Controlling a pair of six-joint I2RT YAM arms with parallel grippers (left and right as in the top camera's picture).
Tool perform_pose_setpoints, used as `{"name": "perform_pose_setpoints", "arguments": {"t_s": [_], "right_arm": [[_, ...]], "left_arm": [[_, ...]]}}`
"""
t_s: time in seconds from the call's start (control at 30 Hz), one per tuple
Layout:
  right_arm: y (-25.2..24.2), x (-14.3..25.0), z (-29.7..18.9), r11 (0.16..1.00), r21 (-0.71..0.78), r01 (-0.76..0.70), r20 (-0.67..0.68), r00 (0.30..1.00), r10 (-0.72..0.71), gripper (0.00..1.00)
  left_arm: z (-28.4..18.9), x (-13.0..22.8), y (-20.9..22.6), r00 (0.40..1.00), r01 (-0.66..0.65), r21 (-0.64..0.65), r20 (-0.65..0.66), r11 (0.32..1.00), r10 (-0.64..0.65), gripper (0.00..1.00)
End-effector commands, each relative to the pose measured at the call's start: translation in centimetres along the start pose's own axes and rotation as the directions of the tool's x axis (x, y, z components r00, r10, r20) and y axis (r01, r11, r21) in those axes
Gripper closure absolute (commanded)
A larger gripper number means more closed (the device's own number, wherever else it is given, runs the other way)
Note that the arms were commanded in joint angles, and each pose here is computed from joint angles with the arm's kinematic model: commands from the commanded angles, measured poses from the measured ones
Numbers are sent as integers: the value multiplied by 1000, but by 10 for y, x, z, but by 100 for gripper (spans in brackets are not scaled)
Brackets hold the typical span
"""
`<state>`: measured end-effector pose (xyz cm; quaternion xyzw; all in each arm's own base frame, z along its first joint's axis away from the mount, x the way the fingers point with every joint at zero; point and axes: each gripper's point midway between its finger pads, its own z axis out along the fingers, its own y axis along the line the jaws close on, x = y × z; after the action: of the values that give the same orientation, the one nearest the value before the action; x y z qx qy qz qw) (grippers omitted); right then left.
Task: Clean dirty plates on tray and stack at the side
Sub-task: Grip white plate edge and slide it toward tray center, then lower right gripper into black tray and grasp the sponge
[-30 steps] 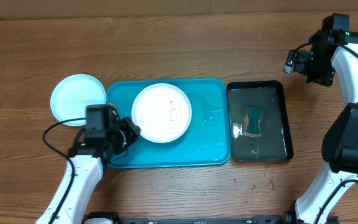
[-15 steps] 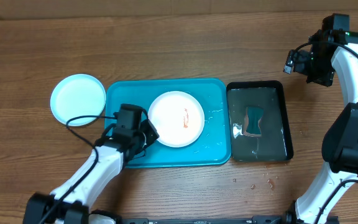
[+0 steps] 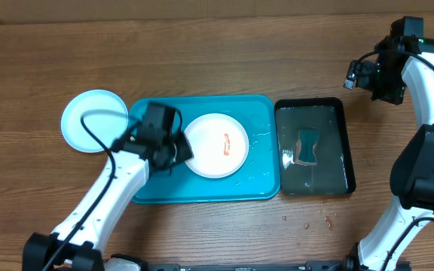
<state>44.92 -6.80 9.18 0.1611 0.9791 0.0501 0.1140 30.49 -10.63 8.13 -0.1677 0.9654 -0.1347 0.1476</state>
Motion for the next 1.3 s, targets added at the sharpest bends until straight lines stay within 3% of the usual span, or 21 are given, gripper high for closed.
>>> {"name": "perform_pose_setpoints", "arguments": {"t_s": [0.0, 0.13, 0.33, 0.6, 1.27], "right_arm": [[-1, -6, -5, 1000, 4, -1, 21, 1000, 1, 0], [-1, -6, -5, 1000, 4, -1, 21, 1000, 1, 0], [-1, -6, -5, 1000, 4, -1, 21, 1000, 1, 0], [-1, -6, -5, 1000, 4, -1, 21, 1000, 1, 0], [-1, -6, -5, 1000, 4, -1, 21, 1000, 1, 0]], "left_arm": [[-18, -23, -14, 984, -164, -8, 65, 986, 165, 52], [-12, -24, -11, 985, -163, -29, 55, 986, 164, 54], [25, -14, 2, 987, -156, -81, -45, 984, 152, 75], [60, -5, 12, 983, -153, -112, -118, 982, 139, 77], [64, 0, 16, 977, -183, -114, -131, 976, 168, 79]]}}
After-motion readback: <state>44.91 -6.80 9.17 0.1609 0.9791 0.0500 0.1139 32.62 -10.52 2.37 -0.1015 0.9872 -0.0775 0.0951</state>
